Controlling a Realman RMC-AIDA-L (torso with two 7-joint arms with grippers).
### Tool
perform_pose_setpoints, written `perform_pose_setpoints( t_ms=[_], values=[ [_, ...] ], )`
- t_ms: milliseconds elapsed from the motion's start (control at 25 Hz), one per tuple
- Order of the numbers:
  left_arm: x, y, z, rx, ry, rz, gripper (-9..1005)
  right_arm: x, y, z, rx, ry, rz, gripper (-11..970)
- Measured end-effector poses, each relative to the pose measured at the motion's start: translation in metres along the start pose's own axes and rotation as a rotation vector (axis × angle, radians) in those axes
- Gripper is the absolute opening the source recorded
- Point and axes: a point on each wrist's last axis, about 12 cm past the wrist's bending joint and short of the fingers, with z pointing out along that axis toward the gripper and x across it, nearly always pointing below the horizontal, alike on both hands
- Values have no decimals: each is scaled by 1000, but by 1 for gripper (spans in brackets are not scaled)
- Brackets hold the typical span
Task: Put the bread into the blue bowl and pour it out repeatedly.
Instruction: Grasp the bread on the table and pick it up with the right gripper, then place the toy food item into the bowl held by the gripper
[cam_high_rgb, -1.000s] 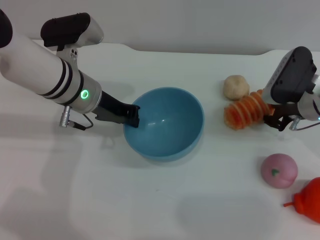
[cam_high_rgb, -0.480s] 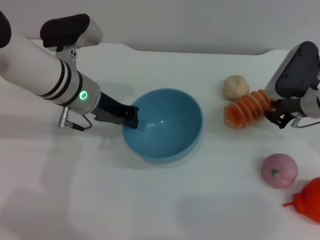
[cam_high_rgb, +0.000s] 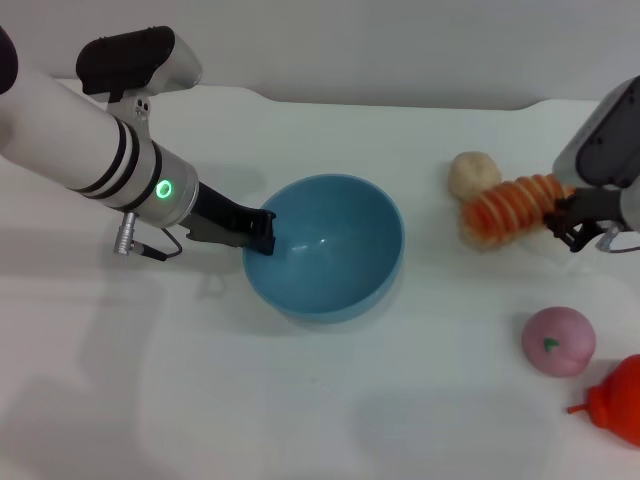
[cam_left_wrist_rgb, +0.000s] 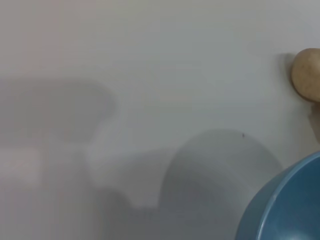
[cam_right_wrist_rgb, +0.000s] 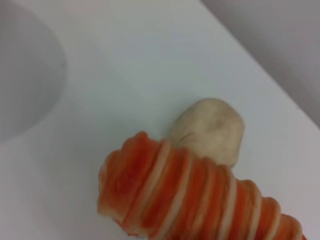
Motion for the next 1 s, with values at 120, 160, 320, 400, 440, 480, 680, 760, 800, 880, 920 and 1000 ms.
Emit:
perform_pose_setpoints(
  t_ms=[120,160,320,400,440,480,680,760,800,880,920,1000],
  values=[
    [-1,0,0,0,-1,3,-2,2,-1,-6,5,-12,21,166],
    [-1,-1,0,0,-2,6,-1,2,-2,-9,6,-17,27,158],
    [0,-1,1,1,1,7,-1,3,-4,-20,15,-37,50,128],
    [2,0,2,1,9,2,-1,-1,-5,-27,20,-54,53,120],
    [2,1,3,1,13,0,-1,-3,-6,-31,21,-66,55,117],
    [3,1,4,1,18,-1,-1,-7,-6,-35,18,-84,58,113],
    [4,-3,8,3,30,10,-2,-26,-4,-48,12,-153,28,109],
    [4,-6,10,-3,35,23,-2,-37,-1,-53,15,-177,-5,110],
    [3,-8,10,-6,38,31,-2,-44,0,-56,14,-198,-20,110],
    [2,-12,11,-5,43,47,-2,-57,3,-61,7,-239,-37,110],
    [1,-14,12,-4,44,56,-2,-64,5,-64,0,-266,-45,110],
    [-1,-19,14,-3,44,75,-2,-76,10,-70,-16,-312,-61,108]
  ],
)
